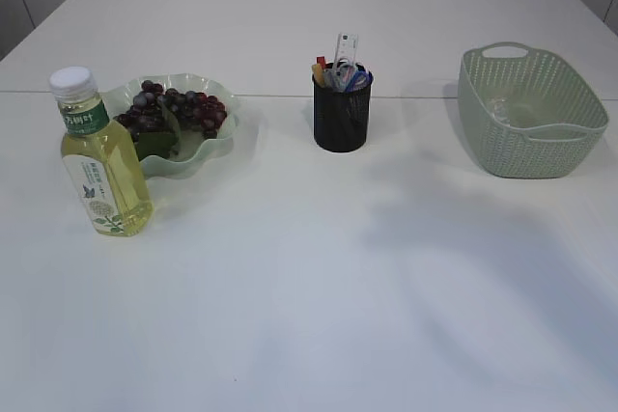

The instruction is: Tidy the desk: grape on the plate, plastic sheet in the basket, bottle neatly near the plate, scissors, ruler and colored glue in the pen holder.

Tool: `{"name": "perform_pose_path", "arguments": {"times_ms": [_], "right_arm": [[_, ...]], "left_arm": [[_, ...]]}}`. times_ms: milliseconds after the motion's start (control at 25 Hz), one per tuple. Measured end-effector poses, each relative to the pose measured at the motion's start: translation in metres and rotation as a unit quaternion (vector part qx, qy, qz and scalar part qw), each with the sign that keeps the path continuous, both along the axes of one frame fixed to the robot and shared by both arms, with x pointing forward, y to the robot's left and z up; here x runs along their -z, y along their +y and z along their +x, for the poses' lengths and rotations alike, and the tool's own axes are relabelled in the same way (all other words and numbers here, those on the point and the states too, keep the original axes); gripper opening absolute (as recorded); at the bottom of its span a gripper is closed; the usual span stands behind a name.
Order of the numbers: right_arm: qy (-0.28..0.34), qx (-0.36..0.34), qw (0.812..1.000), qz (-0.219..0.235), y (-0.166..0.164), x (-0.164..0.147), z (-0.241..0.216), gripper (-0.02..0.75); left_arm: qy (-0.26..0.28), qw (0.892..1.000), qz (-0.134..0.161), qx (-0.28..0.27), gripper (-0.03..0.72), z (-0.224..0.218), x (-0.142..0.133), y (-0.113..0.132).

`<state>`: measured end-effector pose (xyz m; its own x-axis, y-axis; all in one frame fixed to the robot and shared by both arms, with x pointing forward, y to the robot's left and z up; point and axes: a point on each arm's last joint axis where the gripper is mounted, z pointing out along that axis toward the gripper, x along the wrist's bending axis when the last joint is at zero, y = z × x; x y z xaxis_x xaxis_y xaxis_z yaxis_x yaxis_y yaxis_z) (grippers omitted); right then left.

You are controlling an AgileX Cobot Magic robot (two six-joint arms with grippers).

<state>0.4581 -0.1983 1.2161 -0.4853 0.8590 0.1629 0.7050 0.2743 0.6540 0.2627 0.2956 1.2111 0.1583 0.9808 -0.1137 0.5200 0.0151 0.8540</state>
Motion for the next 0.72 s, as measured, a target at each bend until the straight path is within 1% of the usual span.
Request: {"name": "perform_pose_path", "arguments": {"times_ms": [80, 240, 400, 480, 600, 720], "right_arm": [[-0.020, 0.005, 1.000, -0.004, -0.011, -0.001, -0.024, 0.407], [-0.054, 0.016, 0.998, -0.022, -0.033, 0.005, -0.073, 0.407], [-0.106, 0.021, 0.994, -0.017, -0.055, 0.011, -0.128, 0.407], [-0.141, 0.025, 0.990, -0.016, -0.067, 0.016, -0.157, 0.407], [-0.179, 0.035, 0.983, -0.016, -0.082, 0.031, -0.192, 0.407], [-0.208, 0.041, 0.977, -0.014, -0.093, 0.053, -0.220, 0.407]], "left_arm": [[-0.023, 1.000, -0.002, 0.013, 0.498, -0.015, -0.001, 0.001], [-0.070, 0.997, -0.003, 0.044, 0.497, -0.044, -0.001, 0.004], [-0.105, 0.992, -0.013, 0.066, 0.497, -0.067, 0.002, 0.005], [-0.110, 0.991, -0.016, 0.074, 0.497, -0.073, 0.007, 0.004], [-0.113, 0.989, -0.024, 0.095, 0.496, -0.081, 0.019, 0.002], [-0.110, 0.988, -0.031, 0.109, 0.493, -0.086, 0.037, 0.000]]}}
